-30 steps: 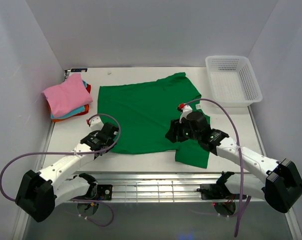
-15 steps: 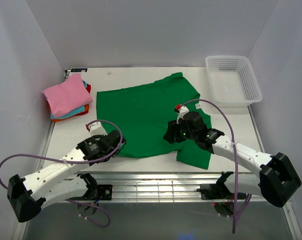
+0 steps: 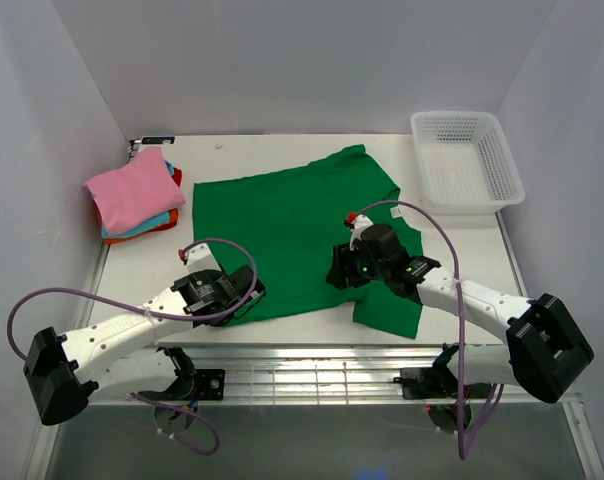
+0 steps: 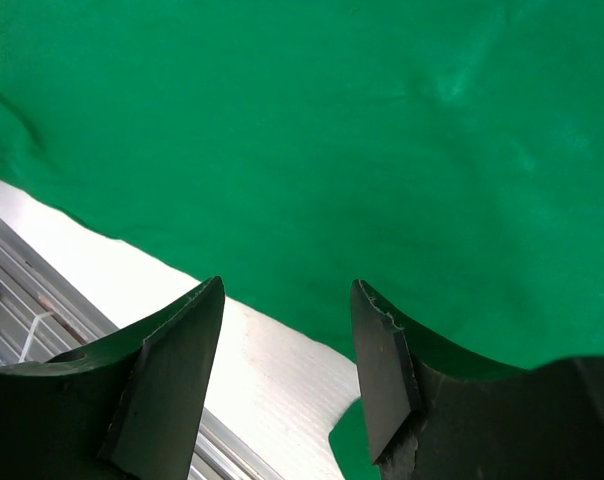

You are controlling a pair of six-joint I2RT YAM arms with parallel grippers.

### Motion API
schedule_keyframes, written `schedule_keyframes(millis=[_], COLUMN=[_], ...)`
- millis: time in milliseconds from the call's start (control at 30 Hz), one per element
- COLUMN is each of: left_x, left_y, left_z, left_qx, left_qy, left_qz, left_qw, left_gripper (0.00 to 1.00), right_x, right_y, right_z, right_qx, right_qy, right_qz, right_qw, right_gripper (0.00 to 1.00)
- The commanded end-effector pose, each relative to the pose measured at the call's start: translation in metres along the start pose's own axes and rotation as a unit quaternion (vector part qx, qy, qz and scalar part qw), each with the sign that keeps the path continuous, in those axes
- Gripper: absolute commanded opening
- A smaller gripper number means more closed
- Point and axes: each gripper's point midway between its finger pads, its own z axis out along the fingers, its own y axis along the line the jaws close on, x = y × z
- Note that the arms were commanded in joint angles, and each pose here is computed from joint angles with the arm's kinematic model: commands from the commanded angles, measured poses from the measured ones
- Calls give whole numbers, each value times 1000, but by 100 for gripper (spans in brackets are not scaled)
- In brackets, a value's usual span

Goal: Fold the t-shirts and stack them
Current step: Flatten the tshirt out

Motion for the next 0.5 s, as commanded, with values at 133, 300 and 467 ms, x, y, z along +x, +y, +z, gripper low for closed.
schedule_keyframes(millis=[133, 300, 467], left_x=[-7, 11, 21], left_y=[-11, -1, 11], left_z=[14, 27, 32], left_qx=[-44, -77, -93], left_qy=[-41, -32, -24], left_qz=[14, 37, 40], left_qw=[998, 996, 995], left_gripper=[38, 35, 34], right_x=[-18, -16, -10], right_y=[12, 12, 10], right_z=[2, 2, 2], right_qx=[-21, -21, -20], right_qy=[-22, -20, -14], right_qz=[-13, -12, -10], right_qw=[999, 1000, 1000], right_gripper=[59, 59, 59])
